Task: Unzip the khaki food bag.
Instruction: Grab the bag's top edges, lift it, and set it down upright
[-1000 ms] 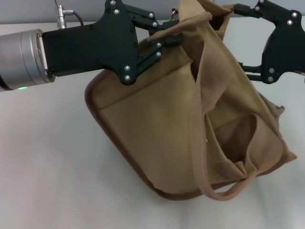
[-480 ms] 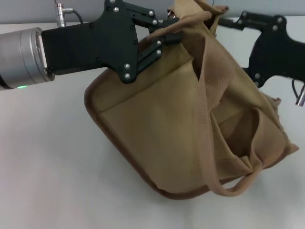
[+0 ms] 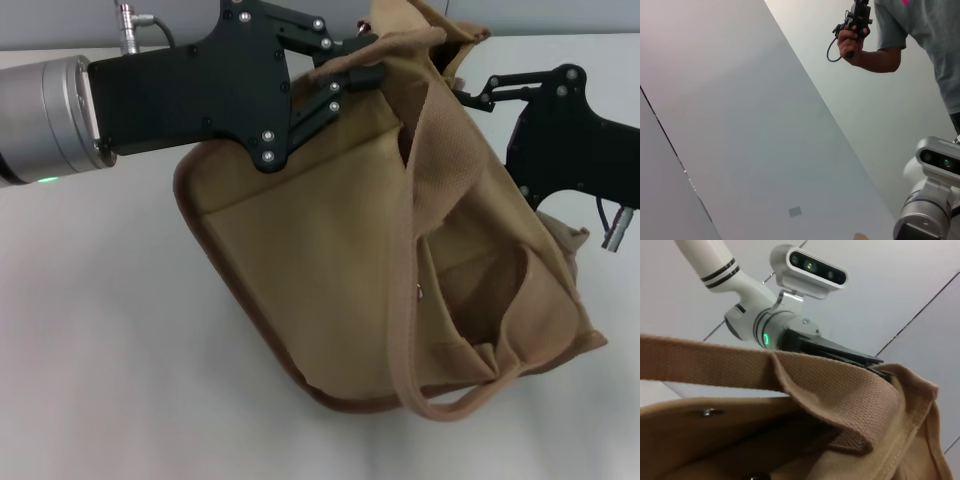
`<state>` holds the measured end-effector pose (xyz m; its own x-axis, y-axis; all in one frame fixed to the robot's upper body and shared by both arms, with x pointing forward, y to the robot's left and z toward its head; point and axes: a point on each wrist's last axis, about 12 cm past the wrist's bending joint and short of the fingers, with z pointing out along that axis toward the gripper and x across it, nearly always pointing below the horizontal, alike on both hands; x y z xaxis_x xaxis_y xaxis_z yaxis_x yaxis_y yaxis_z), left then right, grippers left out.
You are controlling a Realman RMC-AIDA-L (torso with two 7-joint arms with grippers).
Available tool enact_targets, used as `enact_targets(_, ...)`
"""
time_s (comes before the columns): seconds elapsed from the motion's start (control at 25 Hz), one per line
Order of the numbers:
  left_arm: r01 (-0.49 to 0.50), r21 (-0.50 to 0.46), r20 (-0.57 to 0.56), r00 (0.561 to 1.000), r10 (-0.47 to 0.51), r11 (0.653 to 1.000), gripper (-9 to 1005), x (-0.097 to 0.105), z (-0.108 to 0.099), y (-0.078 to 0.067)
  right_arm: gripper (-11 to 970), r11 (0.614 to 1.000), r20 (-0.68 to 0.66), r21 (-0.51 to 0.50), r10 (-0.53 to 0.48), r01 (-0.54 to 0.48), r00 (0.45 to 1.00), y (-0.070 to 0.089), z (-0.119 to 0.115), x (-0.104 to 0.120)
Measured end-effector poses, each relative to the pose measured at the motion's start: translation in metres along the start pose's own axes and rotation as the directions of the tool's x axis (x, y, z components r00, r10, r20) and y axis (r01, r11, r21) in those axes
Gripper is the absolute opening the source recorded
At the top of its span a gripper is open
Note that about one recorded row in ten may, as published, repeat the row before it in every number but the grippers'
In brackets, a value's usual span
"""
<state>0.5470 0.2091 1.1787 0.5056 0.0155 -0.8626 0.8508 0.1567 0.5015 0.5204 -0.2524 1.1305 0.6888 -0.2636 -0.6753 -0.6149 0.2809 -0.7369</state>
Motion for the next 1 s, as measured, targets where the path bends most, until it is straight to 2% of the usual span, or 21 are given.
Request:
enact_targets(0.16,-0.001,0.001,0.001,1.000,0.001,1.000,93,0.000,0.000,0.000,221,1.000,-0.001,-0.001,-0.005,0.005,1.000,0.001,-0.001,-0.001)
enact_targets(0.36,0.000,0.001,0.001,1.000,0.000,1.000,94,0.000,0.000,0.000,219,1.000,-0.005,0.002,-0.025,0.025,1.000,0.002,-0.003,-0.001)
enact_targets(0.8,0.008,0.001,0.001,1.000,-0.008,1.000,94,0.001,0.001,-0.001,422,0.997,-0.028,0.000,-0.081,0.081,0.996,0.009,0.013,0.003)
enact_targets(1.0,0.007,0.000,0.004,1.000,-0.007,1.000,94,0.001,0.001,0.000,333,0.997,-0.009,0.031,-0.065,0.065,0.998,0.010,0.019,0.001)
